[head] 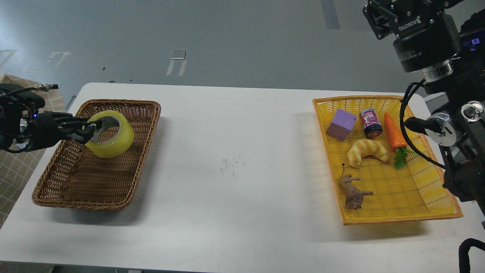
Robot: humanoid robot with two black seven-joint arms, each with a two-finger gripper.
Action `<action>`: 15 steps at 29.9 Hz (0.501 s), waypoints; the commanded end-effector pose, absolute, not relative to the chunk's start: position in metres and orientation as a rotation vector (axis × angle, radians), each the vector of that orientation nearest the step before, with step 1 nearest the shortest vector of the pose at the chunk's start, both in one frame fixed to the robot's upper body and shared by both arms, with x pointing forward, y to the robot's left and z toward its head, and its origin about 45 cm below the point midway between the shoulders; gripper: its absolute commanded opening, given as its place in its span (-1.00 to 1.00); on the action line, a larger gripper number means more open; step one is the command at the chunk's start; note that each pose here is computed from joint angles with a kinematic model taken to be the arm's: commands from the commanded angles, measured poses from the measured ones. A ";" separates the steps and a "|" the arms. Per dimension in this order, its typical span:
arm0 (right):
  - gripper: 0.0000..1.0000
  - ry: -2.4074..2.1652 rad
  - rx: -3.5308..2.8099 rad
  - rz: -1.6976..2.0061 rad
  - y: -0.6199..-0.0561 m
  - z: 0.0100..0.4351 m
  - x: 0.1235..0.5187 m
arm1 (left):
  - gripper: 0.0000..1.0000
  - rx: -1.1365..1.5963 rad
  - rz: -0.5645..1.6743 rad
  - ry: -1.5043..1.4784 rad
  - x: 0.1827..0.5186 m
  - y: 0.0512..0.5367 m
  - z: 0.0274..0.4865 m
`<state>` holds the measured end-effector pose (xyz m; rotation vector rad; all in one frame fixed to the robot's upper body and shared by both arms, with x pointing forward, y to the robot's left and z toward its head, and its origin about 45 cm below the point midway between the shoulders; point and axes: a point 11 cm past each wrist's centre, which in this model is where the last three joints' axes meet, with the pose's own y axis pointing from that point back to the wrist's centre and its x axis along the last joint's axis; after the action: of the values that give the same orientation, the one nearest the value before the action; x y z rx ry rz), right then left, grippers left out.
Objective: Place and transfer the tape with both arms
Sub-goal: 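Lower the tape roll into the basket and open the left gripper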
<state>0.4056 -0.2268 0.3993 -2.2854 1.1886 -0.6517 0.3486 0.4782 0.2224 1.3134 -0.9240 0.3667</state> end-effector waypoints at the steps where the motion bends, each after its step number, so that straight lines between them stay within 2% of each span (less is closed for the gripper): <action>1: 1.00 1.185 -2.290 -0.653 -0.227 0.399 0.405 | -1.00 1.320 0.373 -0.909 0.347 0.481 0.217; 8: 1.00 1.185 -2.286 -0.657 -0.227 0.401 0.406 | -1.00 1.355 0.400 -0.885 0.332 0.501 0.201; 12: 1.00 1.184 -2.287 -0.657 -0.227 0.401 0.406 | -0.89 1.360 0.396 -0.879 0.324 0.504 0.192; 15: 1.00 1.184 -2.290 -0.655 -0.227 0.400 0.406 | -0.72 1.350 0.413 -0.872 0.323 0.504 0.191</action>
<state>0.4057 -0.2269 0.4006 -2.2873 1.1841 -0.6567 0.3241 0.5038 0.1925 1.3568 -0.8789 0.4007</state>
